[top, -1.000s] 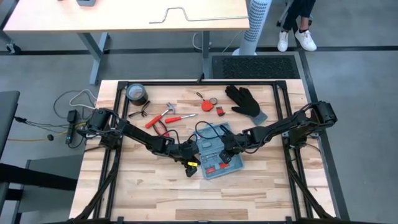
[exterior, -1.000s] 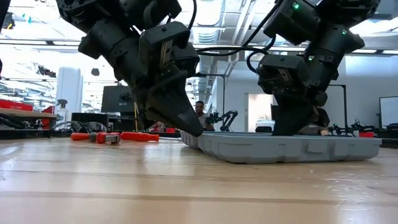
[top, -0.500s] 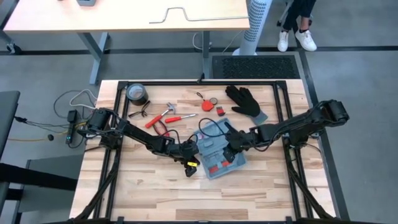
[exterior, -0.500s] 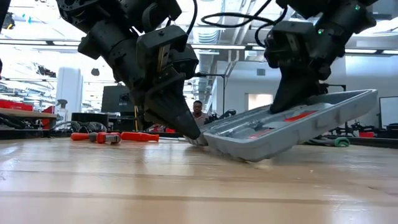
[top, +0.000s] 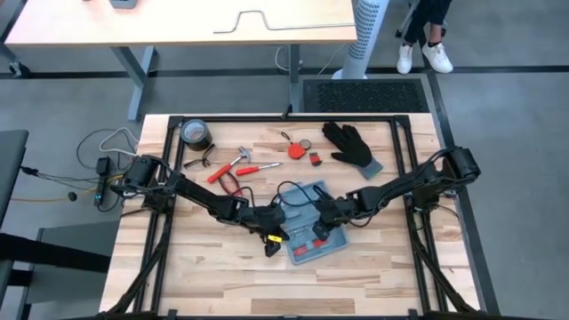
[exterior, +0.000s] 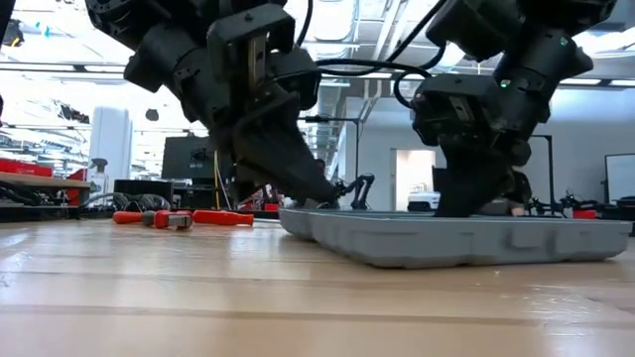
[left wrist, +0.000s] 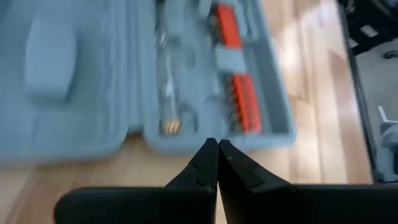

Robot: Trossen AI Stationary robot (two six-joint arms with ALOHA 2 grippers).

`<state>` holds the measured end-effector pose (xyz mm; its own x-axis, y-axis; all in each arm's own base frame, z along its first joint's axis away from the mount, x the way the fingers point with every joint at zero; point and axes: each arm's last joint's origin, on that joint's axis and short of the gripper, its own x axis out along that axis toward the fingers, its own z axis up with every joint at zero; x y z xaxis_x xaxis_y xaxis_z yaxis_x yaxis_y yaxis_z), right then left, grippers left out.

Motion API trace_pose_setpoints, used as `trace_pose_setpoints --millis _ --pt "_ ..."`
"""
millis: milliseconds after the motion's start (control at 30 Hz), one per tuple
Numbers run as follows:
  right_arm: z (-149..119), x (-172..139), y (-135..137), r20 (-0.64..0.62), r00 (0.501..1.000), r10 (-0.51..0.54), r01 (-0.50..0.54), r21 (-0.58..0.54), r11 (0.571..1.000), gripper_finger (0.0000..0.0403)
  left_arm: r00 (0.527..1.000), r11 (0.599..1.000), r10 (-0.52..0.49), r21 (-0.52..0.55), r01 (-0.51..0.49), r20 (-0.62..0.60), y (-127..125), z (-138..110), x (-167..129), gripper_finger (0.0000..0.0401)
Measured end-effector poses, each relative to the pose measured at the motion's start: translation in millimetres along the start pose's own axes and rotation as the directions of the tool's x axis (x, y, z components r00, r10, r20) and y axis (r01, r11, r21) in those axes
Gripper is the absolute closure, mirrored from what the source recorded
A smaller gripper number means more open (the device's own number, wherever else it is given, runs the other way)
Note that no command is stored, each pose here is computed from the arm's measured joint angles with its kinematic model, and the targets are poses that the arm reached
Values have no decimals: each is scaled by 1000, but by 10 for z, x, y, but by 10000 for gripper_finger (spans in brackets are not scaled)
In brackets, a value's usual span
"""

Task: Prefit tool cases
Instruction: Remove the transparent screwdriver from the gray prefit tool case

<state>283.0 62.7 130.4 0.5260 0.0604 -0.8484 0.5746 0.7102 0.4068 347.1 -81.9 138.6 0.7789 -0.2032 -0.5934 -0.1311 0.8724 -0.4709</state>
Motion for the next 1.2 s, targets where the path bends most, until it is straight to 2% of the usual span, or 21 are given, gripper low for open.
trace_pose_setpoints --millis 67,200,467,633,967,1067,1200 --pt "-12 45 18 1 1000 18 -18 6 1000 403 1000 1000 -7 2 7 24 -23 12 0 401" --pt "10 71 51 19 998 63 -64 17 998 403 996 999 44 4 -44 77 -21 8 25 401" --pt "35 54 14 13 999 48 -48 27 998 403 995 994 95 -48 -94 5 132 -172 242 401" --pt "-21 25 7 -11 1000 8 -8 12 1000 403 991 991 127 -45 -129 -40 166 -220 250 401" --pt "-130 -268 -117 -8 983 -183 182 -28 983 403 990 990 135 -46 -137 -35 182 -231 255 401" --pt "-115 -339 -113 9 983 -181 182 -44 982 403 990 990 133 -49 -135 -37 183 -234 256 401" --pt "-82 -355 -64 42 991 -130 132 -72 989 403 991 990 128 -48 -130 -43 182 -239 256 401"
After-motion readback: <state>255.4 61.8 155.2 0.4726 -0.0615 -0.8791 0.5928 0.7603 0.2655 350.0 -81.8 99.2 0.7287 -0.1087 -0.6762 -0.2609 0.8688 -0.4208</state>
